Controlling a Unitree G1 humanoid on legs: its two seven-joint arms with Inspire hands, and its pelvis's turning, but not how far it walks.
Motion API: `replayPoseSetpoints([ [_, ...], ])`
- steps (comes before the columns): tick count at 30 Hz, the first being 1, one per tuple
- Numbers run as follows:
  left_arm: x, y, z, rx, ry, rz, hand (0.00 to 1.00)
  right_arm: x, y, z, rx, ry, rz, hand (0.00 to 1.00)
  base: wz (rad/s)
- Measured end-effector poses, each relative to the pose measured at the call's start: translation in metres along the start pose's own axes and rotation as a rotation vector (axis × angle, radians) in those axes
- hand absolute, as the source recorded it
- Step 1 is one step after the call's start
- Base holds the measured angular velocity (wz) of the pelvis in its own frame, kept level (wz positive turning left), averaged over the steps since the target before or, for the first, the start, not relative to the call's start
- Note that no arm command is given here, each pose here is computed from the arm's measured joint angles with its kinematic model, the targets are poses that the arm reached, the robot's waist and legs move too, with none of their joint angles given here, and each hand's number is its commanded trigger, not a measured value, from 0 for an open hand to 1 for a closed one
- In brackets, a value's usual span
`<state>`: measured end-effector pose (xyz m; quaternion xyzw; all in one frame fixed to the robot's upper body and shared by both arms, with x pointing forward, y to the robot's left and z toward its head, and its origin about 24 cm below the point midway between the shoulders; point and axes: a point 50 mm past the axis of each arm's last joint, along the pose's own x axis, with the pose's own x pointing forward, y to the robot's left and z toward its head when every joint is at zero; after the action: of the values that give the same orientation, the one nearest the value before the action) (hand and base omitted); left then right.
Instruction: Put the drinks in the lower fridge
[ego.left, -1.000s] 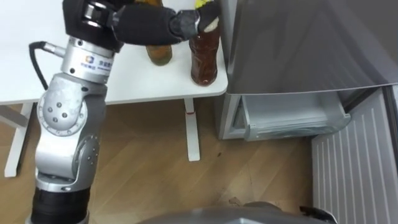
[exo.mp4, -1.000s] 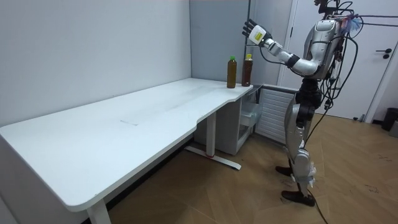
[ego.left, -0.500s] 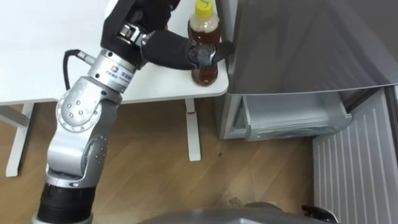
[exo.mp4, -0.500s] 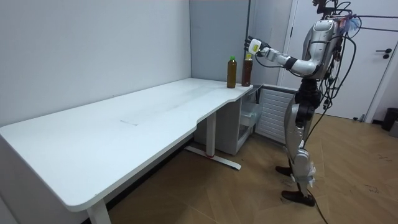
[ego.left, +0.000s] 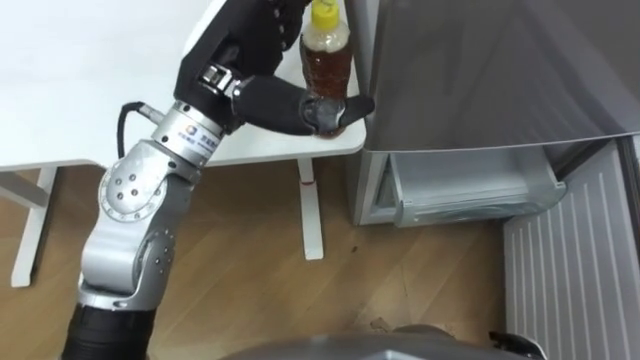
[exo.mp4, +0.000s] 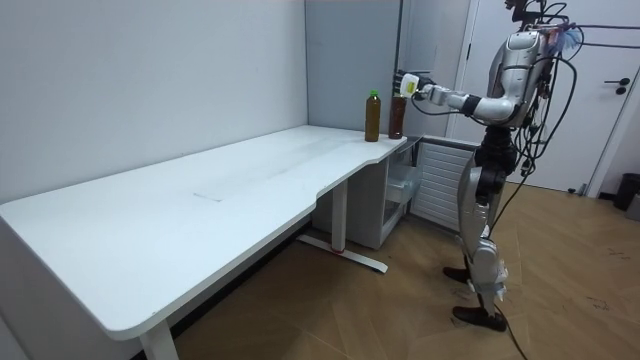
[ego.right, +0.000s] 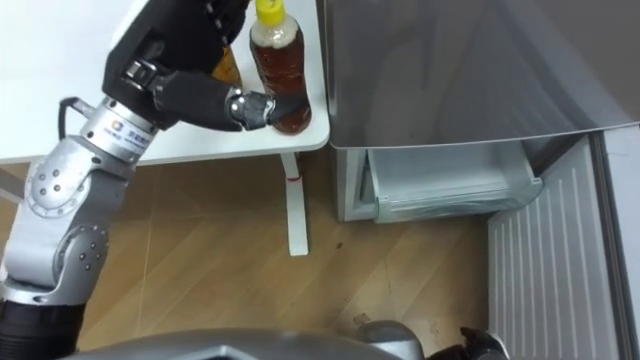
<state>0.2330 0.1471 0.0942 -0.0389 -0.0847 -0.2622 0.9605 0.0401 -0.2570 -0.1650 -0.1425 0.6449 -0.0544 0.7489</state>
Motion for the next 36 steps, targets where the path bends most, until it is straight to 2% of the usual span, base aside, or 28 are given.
replayPoseSetpoints([
  [4, -0.002, 0.002, -0.008, -0.019, 0.027, 0.014, 0.0, 0.0, 0.0, 0.0, -0.002, 0.004, 0.002, 0.0, 0.0],
  [9, -0.013, 0.002, -0.025, -0.061, 0.121, 0.038, 0.0, 0.0, 0.0, -0.002, -0.006, 0.022, 0.0, 0.0, -0.04],
  [36, -0.016, 0.007, -0.033, -0.077, 0.173, 0.073, 0.0, 0.0, 0.002, -0.005, -0.031, 0.06, 0.005, 0.0, 0.0],
])
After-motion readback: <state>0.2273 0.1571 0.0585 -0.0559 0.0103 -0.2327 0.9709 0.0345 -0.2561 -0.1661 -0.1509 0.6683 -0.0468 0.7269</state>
